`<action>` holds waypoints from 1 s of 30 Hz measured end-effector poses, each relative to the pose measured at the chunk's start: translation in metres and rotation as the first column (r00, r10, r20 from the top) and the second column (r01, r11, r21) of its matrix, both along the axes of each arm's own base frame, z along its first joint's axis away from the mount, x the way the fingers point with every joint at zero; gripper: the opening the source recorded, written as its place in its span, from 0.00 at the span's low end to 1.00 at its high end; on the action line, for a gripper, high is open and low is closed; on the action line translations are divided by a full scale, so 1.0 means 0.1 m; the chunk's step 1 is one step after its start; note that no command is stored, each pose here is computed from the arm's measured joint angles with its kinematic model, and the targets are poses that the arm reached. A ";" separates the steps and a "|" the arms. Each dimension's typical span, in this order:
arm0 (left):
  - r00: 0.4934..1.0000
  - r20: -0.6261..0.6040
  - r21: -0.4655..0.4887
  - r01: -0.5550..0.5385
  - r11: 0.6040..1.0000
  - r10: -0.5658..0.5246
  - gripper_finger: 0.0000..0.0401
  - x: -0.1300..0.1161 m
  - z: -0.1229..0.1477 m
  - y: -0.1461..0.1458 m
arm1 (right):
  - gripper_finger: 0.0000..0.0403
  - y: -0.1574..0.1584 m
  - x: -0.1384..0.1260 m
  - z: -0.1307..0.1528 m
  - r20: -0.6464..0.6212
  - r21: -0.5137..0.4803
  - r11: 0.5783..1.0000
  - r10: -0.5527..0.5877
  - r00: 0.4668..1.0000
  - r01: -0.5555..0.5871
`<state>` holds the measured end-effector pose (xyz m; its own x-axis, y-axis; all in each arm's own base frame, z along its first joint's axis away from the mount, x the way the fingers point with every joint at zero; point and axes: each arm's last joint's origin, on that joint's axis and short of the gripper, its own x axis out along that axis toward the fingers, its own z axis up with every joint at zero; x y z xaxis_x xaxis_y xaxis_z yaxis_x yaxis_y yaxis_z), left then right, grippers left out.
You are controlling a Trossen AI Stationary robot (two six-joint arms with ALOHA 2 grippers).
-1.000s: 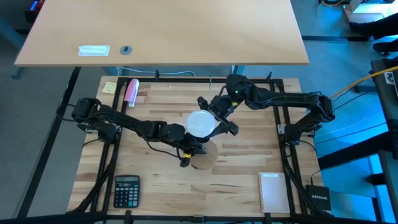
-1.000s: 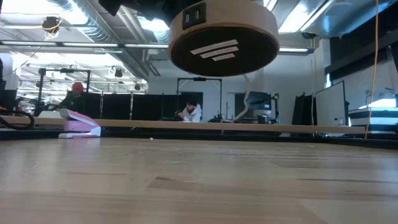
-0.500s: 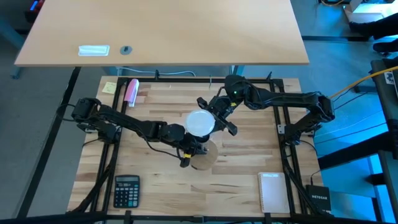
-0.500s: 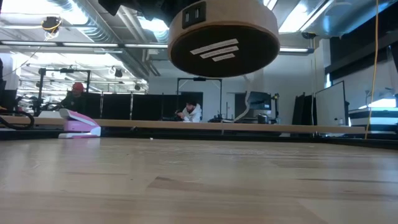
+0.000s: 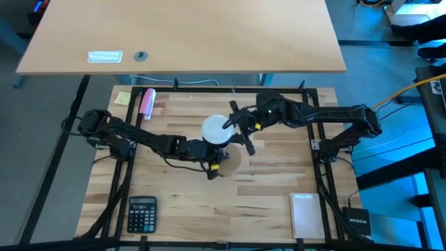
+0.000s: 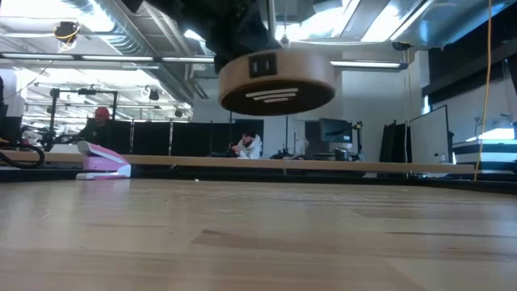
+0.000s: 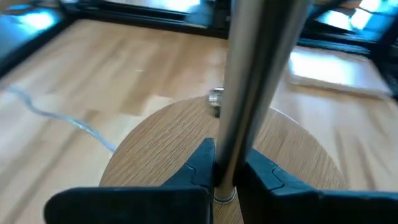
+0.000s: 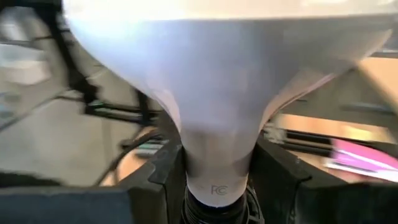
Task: Screw lightbulb
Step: Insert the white lightbulb into the lamp
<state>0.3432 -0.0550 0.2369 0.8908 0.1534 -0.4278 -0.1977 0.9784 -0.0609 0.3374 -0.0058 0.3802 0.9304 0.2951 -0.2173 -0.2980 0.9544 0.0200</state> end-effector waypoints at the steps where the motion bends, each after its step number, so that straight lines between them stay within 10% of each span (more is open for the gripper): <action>1: 0.999 0.006 0.008 -0.034 0.999 0.034 0.07 0.00 0.00 0.00 | 0.36 0.02 0.00 0.00 -0.001 -0.012 0.999 -0.039 0.999 0.039; 13: 0.953 0.047 0.048 -0.302 0.952 0.300 0.07 -0.02 0.10 0.00 | 0.36 0.30 0.03 -0.03 0.008 -0.101 0.912 -0.400 0.916 0.399; 22: 0.961 0.018 0.101 -0.275 0.956 0.275 0.07 -0.04 0.09 -0.02 | 0.37 0.35 0.04 -0.02 0.033 -0.088 0.937 -0.338 0.941 0.339; 30: 0.963 0.033 0.096 -0.269 0.958 0.268 0.07 -0.03 0.13 -0.02 | 0.62 0.36 0.04 -0.05 0.023 -0.124 0.948 -0.294 0.956 0.294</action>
<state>0.3400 -0.0570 0.2504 0.8189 0.4284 -0.3819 -0.4537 0.8908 0.0266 0.3413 0.0300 0.3750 0.9728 -0.0210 -0.2309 -0.0035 0.9945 -0.1051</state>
